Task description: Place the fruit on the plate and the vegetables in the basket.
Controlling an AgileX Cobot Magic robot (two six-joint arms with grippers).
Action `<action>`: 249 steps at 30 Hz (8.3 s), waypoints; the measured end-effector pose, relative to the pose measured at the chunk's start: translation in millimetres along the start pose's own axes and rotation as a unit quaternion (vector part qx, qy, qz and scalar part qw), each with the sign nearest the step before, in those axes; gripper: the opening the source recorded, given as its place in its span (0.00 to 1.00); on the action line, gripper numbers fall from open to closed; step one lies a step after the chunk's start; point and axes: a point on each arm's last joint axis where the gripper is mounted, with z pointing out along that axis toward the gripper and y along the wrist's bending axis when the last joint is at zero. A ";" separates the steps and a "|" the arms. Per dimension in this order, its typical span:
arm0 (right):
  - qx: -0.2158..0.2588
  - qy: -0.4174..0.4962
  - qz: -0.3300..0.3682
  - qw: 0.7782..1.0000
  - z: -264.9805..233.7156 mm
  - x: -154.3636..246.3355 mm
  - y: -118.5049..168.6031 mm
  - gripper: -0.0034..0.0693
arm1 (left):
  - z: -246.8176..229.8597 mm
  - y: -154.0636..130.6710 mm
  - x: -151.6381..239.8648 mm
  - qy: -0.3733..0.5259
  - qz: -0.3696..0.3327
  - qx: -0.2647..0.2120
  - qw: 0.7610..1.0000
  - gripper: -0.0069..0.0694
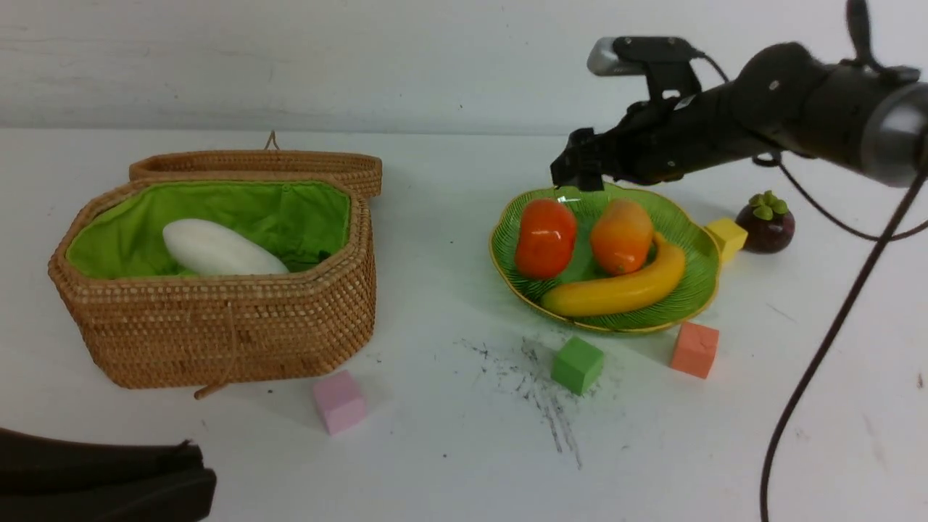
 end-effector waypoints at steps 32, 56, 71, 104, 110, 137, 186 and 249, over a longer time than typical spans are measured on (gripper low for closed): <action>0.175 0.012 0.216 0.960 -22.7 38.3 -197.1 0.97 | -0.5 4.6 -8.1 -0.045 -0.029 -0.024 0.998 0.17; 0.178 0.073 0.179 0.965 44.1 59.7 -217.4 0.91 | -0.4 4.3 -7.7 -0.043 -0.031 -0.022 0.998 0.17; 0.177 0.075 0.182 0.964 49.6 63.8 -219.7 0.85 | -0.4 4.3 -7.7 -0.043 -0.031 -0.022 0.998 0.17; 0.173 0.079 0.187 0.964 50.7 64.9 -220.0 0.84 | -0.4 3.8 -8.1 -0.045 -0.035 -0.019 0.998 0.17; 0.173 0.079 0.187 0.964 50.5 65.0 -220.3 0.84 | -0.4 3.8 -8.1 -0.045 -0.035 -0.019 0.998 0.17; 0.097 0.134 0.184 0.969 -26.4 8.9 -159.0 0.84 | -1.2 8.4 -12.8 -0.072 -0.026 -0.044 0.996 0.17; 0.077 0.222 0.078 0.969 13.2 9.1 -62.6 0.81 | -2.7 12.6 -18.6 -0.105 -0.024 -0.067 0.992 0.19; 0.152 -0.239 0.057 0.957 -292.2 304.1 51.2 0.02 | -16.0 7.4 99.4 -0.176 -0.066 -0.117 0.975 0.07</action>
